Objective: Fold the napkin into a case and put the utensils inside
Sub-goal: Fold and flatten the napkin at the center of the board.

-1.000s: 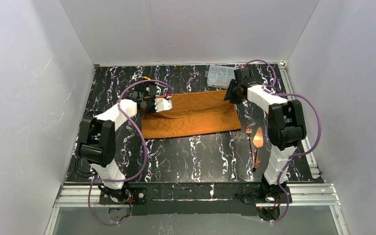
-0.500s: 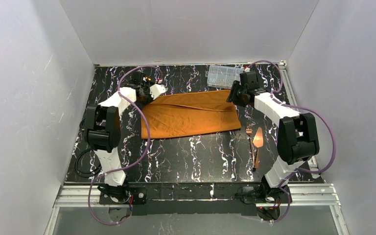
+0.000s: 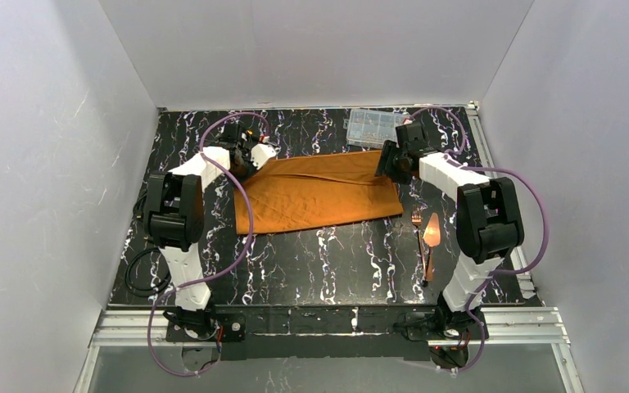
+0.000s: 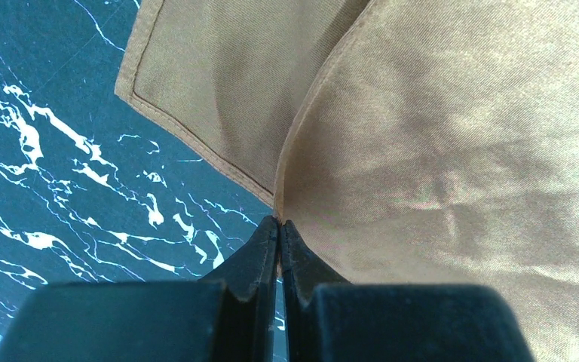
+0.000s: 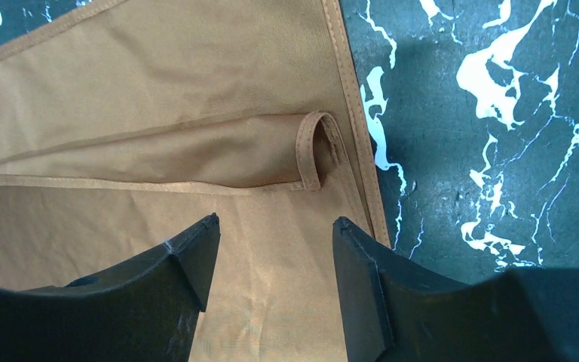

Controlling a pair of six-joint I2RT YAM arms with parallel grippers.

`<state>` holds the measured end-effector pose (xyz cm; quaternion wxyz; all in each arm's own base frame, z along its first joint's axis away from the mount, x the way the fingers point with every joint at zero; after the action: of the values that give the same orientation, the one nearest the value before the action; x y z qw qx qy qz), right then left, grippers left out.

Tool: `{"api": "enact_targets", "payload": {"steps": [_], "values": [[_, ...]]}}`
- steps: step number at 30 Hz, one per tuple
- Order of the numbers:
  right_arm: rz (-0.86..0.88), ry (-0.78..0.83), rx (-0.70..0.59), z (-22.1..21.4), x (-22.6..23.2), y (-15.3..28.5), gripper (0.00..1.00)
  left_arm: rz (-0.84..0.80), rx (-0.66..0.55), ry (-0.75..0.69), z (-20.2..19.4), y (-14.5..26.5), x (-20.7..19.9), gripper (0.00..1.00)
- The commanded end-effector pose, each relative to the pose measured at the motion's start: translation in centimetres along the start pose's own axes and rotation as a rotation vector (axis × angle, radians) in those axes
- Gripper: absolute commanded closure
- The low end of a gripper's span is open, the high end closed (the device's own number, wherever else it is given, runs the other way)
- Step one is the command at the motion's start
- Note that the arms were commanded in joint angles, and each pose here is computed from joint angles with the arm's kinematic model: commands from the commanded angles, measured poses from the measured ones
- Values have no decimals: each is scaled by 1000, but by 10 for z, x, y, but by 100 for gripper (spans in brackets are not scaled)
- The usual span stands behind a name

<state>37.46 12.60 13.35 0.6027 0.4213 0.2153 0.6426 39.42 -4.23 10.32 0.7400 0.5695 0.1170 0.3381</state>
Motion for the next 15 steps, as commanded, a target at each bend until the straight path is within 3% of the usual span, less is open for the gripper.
{"api": "enact_targets", "payload": {"steps": [1, 10, 15], "values": [[20, -12, -14, 5, 4, 0, 35, -3, 8, 21, 0, 1, 1, 100], [110, -43, 62, 7, 5, -30, 45, -7, 2, 0, 0, 2, 0, 100], [111, -45, 59, 13, 0, -27, 46, -6, -13, 1, 4, 7, 2, 100]]}}
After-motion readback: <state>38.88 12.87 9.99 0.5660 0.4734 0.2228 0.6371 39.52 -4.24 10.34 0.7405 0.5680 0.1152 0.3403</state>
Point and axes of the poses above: each gripper's point midway between its finger pads, its own y axis back along the fingers, its own x axis along the line the jaws close on, z = x × y, the point moved 8 cm from there along y, back along the fingers, and after that the axes turned 3 degrees about y, right-handed, at the moved point
